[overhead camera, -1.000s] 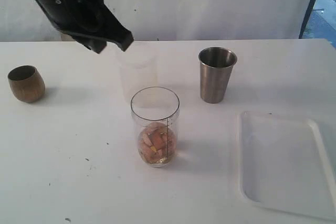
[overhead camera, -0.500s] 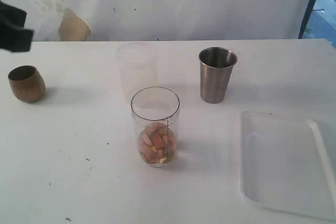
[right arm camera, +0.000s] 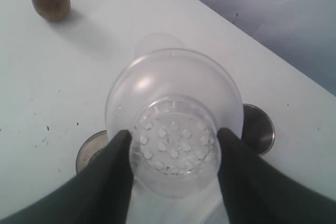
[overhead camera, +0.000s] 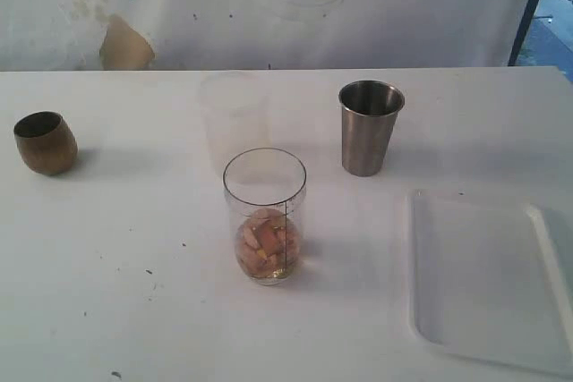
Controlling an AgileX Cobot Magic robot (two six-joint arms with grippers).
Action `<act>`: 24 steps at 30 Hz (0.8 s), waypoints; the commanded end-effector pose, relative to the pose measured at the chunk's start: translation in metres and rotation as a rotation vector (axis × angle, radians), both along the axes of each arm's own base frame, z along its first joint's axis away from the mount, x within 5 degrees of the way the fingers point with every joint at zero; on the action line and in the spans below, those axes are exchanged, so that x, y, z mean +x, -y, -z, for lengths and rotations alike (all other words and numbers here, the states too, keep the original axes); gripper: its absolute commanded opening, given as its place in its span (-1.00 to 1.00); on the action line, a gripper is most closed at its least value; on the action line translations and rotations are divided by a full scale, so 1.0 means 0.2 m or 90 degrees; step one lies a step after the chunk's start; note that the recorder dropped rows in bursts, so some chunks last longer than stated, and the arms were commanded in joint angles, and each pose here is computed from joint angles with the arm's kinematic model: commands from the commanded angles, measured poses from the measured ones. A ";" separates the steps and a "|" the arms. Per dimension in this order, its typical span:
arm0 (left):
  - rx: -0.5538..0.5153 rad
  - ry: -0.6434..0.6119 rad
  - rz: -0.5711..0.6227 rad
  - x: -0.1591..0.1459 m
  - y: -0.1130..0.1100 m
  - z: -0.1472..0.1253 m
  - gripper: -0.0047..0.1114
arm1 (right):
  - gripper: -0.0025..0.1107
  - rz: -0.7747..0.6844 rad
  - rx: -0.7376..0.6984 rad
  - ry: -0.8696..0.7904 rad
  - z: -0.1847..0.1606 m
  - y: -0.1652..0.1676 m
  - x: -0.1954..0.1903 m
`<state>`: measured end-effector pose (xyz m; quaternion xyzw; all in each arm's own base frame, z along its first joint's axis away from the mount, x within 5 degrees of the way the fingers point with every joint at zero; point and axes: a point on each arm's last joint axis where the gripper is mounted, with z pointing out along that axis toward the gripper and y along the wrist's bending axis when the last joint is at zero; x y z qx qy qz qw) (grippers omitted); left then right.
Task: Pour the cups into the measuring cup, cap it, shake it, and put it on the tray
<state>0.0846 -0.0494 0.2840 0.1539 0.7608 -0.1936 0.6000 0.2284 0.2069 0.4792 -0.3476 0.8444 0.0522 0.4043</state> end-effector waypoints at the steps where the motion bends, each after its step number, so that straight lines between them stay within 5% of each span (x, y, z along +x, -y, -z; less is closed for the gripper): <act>1: 0.019 -0.044 -0.005 -0.01 -0.01 0.12 -0.92 | -0.96 0.003 0.005 0.009 -0.02 0.02 0.00; 13: 0.019 -0.061 -0.009 -0.01 -0.01 0.15 -0.92 | -0.96 0.000 0.005 0.008 -0.02 0.02 0.00; 17: -0.176 -0.203 -0.099 0.00 -0.03 0.18 -0.92 | -0.96 -0.006 0.000 0.011 -0.02 0.02 0.00; 19: -0.231 -0.213 -0.180 0.01 -0.08 0.19 -0.92 | -0.96 -0.006 0.000 0.011 -0.02 0.02 0.00; 24: -0.273 -0.167 -0.317 -0.07 -0.20 0.35 -0.92 | -0.96 -0.006 0.000 0.011 -0.02 0.02 0.00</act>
